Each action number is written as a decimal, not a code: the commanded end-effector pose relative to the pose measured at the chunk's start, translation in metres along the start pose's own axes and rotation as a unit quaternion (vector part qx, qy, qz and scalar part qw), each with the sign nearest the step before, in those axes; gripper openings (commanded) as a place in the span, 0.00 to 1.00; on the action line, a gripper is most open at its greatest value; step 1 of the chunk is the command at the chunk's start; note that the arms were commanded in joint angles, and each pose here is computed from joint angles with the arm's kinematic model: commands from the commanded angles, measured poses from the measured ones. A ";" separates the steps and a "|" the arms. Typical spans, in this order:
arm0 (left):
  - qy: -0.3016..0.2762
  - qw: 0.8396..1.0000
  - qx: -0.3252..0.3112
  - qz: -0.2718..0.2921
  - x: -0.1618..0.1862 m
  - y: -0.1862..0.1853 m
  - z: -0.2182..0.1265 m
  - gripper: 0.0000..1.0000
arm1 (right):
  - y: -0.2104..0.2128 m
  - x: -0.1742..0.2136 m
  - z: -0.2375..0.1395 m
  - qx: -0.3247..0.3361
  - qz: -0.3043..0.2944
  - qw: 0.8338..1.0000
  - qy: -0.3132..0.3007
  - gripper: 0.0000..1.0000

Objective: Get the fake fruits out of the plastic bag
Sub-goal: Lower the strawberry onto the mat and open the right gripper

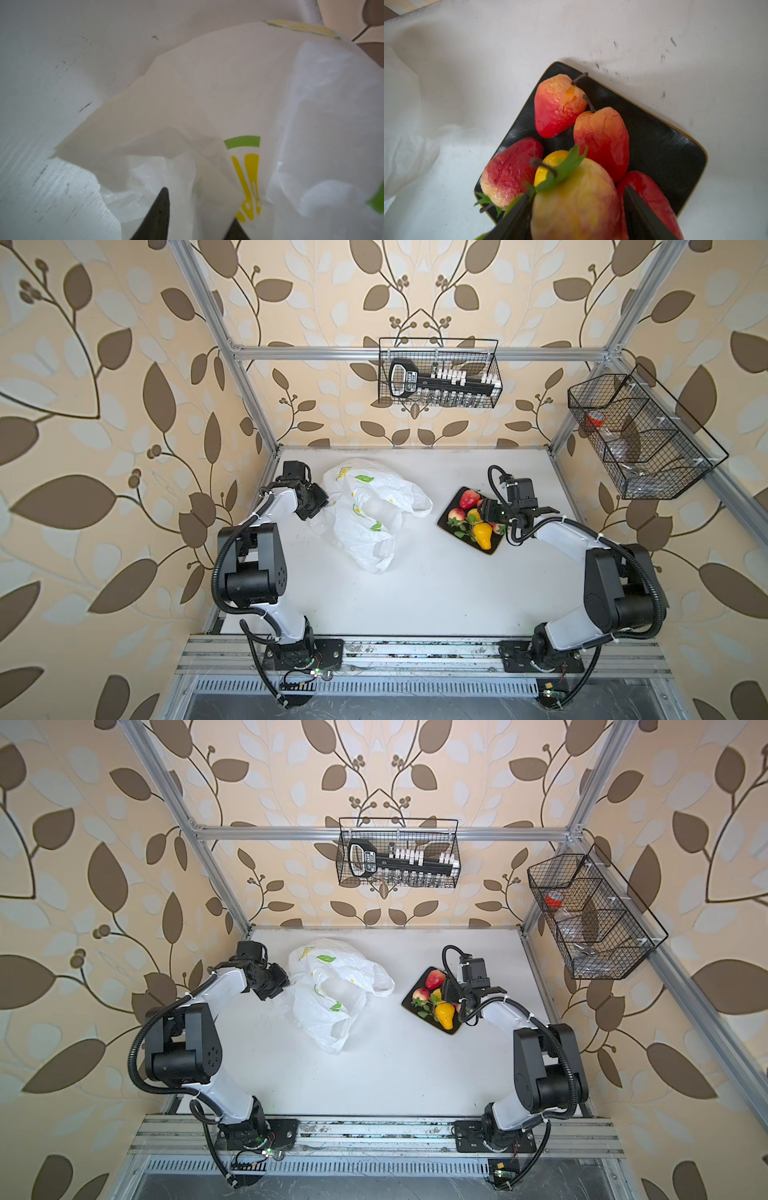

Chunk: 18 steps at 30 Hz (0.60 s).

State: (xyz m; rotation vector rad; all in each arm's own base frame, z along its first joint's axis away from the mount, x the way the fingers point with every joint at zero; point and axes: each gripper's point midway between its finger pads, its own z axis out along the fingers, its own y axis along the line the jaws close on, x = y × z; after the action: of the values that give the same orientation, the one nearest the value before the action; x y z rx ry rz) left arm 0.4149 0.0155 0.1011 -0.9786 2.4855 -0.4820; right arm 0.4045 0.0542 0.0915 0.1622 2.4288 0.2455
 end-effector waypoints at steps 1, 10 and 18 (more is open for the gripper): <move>-0.033 0.999 0.024 0.023 -0.014 -0.020 -0.028 0.45 | -0.001 -0.016 -0.005 0.006 0.001 1.000 -0.021 0.72; -0.082 0.995 0.024 0.053 -0.035 -0.035 -0.066 0.76 | 0.000 -0.040 -0.056 0.011 -0.003 0.997 -0.073 0.90; -0.187 0.979 -0.035 0.067 -0.042 -0.009 -0.129 0.99 | -0.055 -0.032 -0.124 0.108 0.034 0.975 -0.192 0.95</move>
State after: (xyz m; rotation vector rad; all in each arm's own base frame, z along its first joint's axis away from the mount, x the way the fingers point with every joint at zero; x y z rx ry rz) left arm 0.4076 0.0405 0.2017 -0.8384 2.2912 -0.3032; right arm 0.3641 0.0082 0.2108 0.2428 2.0681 0.1285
